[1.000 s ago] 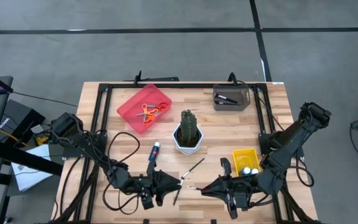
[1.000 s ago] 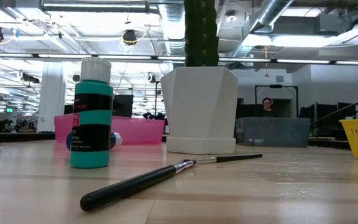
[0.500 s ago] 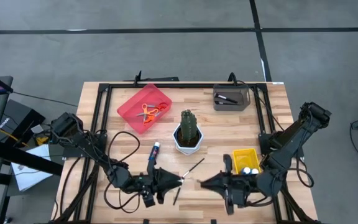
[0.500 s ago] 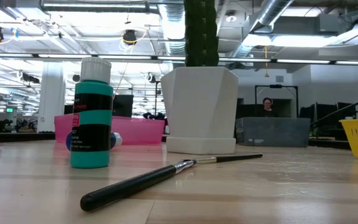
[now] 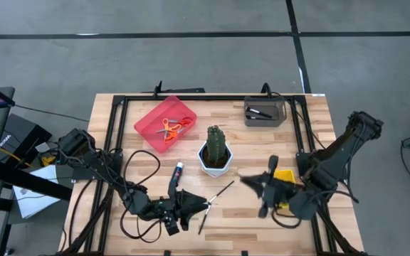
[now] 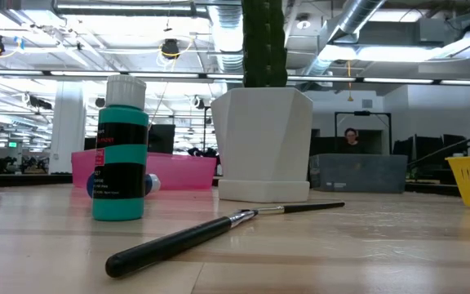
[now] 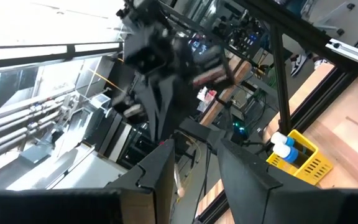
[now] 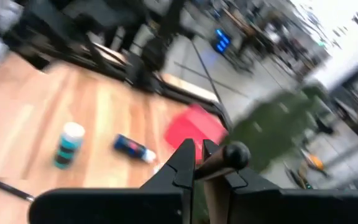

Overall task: Pick & Place Paint Supplies
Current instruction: Put the eyeshadow brush into the black bin

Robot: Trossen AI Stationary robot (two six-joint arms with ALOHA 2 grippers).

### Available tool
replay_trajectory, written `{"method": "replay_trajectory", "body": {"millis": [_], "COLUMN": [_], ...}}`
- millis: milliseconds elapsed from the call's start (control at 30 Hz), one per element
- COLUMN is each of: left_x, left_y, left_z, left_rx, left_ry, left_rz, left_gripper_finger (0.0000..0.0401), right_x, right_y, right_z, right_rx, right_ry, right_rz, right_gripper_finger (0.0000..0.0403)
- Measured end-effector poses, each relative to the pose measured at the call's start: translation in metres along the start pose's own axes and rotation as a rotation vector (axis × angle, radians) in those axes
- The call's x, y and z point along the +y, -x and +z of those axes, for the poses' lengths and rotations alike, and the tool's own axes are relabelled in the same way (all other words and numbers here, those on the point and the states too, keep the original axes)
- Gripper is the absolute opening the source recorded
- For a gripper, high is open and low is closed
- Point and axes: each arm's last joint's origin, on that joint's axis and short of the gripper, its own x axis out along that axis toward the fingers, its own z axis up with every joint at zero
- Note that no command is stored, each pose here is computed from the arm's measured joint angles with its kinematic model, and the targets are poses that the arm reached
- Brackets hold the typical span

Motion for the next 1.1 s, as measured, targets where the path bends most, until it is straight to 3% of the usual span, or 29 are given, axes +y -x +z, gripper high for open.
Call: {"method": "replay_trajectory", "body": {"millis": [633, 1100], "left_x": [0.002, 0.002], "left_y": [0.000, 0.000], "left_z": [-0.003, -0.004], "left_rx": [0.092, 0.116], "left_ry": [-0.048, -0.050], "left_rz": [0.037, 0.045], "left_gripper_finger": [0.0117, 0.0117], "right_x": [-0.071, -0.109], "right_y": [-0.008, -0.051], "right_z": [-0.070, -0.138], "right_rx": [0.399, 0.693], "right_ry": [-0.213, -0.177], "right_rz": [-0.417, -0.718], "right_gripper_finger": [0.0009, 0.0009]}}
